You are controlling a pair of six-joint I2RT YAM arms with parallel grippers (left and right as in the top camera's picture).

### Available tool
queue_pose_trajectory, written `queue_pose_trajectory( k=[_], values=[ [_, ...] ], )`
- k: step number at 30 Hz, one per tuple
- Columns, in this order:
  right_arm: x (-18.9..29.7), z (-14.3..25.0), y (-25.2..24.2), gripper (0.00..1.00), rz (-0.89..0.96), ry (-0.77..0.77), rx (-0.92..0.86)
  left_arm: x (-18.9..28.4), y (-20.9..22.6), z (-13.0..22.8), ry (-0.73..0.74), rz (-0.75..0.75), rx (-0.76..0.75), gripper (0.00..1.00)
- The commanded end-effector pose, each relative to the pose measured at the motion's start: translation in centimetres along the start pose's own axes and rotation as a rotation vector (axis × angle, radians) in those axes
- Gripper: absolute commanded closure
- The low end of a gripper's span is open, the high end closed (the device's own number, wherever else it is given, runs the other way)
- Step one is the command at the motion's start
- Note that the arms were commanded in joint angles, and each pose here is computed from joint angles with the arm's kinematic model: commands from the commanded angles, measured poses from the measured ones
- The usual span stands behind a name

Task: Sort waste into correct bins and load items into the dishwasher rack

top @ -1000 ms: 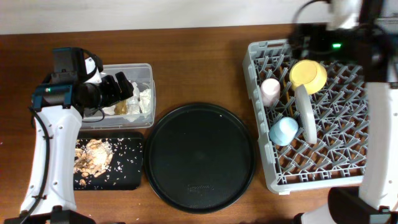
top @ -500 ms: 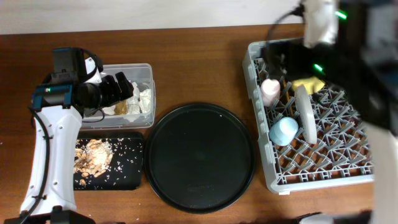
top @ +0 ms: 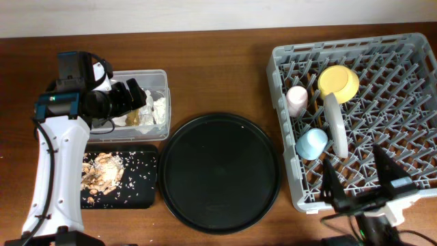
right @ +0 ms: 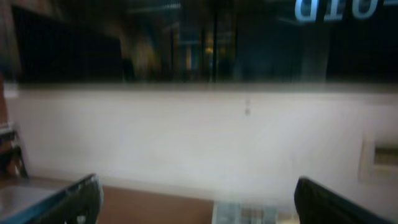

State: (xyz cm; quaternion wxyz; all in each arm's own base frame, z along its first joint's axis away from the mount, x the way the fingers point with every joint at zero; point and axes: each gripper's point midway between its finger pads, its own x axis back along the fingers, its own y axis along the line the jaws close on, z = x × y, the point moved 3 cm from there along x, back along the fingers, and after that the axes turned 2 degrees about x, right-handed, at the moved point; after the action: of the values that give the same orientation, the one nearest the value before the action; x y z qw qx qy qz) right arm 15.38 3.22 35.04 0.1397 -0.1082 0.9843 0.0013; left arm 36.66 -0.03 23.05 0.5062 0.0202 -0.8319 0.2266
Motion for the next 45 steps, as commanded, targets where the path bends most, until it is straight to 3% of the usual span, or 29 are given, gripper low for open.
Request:
queue_pose_trajectory(
  k=[1, 5, 10, 29, 34, 36, 39, 43, 45],
  values=[
    [-1.3, 6.2, -0.3, 0.01, 0.005, -0.033, 0.004, 0.4, 0.0, -0.2, -0.014, 0.000, 0.005, 0.01],
    [-1.6, 14.5, -0.4, 0.01, 0.007, 0.088, -0.010, 0.4, 0.0, -0.2, -0.014, 0.000, 0.005, 0.01],
    [-0.4, 19.9, -0.4, 0.01, 0.011, 0.347, -0.042, 0.4, 0.0, -0.2, -0.014, 0.000, 0.005, 0.01],
    [-0.4, 19.9, -0.4, 0.01, 0.010, 0.348, -0.043, 0.2, -0.2, 0.1, -0.005, 0.000, 0.000, 0.01],
    [-0.4, 19.9, -0.3, 0.01, 0.010, 0.348, -0.042, 8.3, -2.2, 0.4, -0.216, 0.077, -0.056, 0.01],
    [-0.4, 19.9, -0.4, 0.02, 0.010, 0.348, -0.042, 13.1, -3.0, 1.8, -0.341, 0.121, -0.088, 0.01],
    [-0.4, 19.9, -0.4, 0.01, 0.010, 0.348, -0.043, 15.7, -2.4, 5.4, -0.414, 0.147, -0.107, 0.01],
    [-0.4, 19.9, -0.4, 0.01, 0.010, 0.348, -0.043, 12.1, 1.4, 13.4, -0.390, 0.138, -0.100, 0.01],
    [-0.4, 19.9, -0.3, 0.01, 0.010, 0.348, -0.043, 9.3, 2.1, 14.0, -0.565, 0.218, -0.152, 0.01]
  ],
)
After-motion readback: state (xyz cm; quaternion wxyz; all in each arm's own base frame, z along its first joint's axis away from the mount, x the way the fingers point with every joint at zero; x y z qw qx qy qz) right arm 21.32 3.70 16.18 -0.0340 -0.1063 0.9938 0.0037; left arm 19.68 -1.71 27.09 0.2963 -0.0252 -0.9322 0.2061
